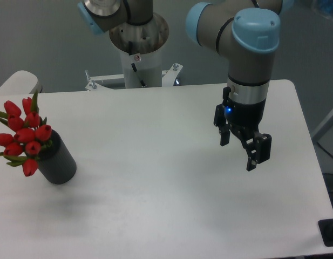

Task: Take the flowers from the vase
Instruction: 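Move the open gripper toward the red tulips in the black vase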

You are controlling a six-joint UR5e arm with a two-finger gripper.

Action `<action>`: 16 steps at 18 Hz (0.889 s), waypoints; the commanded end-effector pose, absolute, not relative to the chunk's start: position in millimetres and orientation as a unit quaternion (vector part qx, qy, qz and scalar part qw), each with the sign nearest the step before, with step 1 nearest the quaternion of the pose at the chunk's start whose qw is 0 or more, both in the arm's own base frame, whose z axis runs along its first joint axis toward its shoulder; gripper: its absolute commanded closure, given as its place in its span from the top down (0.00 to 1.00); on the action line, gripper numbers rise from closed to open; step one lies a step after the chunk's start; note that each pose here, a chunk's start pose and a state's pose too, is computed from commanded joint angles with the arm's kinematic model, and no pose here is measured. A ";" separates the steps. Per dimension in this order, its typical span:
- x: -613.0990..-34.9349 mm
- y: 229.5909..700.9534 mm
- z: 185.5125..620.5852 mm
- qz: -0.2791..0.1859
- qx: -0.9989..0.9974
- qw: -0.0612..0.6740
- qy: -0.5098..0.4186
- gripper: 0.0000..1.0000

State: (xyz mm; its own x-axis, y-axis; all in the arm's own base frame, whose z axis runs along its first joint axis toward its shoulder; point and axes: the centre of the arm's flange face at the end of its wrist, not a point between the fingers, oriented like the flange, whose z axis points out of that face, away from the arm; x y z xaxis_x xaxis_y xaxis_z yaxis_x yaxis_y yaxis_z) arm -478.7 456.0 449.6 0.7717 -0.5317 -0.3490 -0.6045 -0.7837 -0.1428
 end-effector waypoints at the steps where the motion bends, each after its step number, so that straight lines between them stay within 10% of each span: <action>1: -478.5 456.0 448.5 0.146 -0.933 0.125 0.305 1.00; 16: -378.2 488.0 413.1 0.100 -0.949 0.167 0.247 1.00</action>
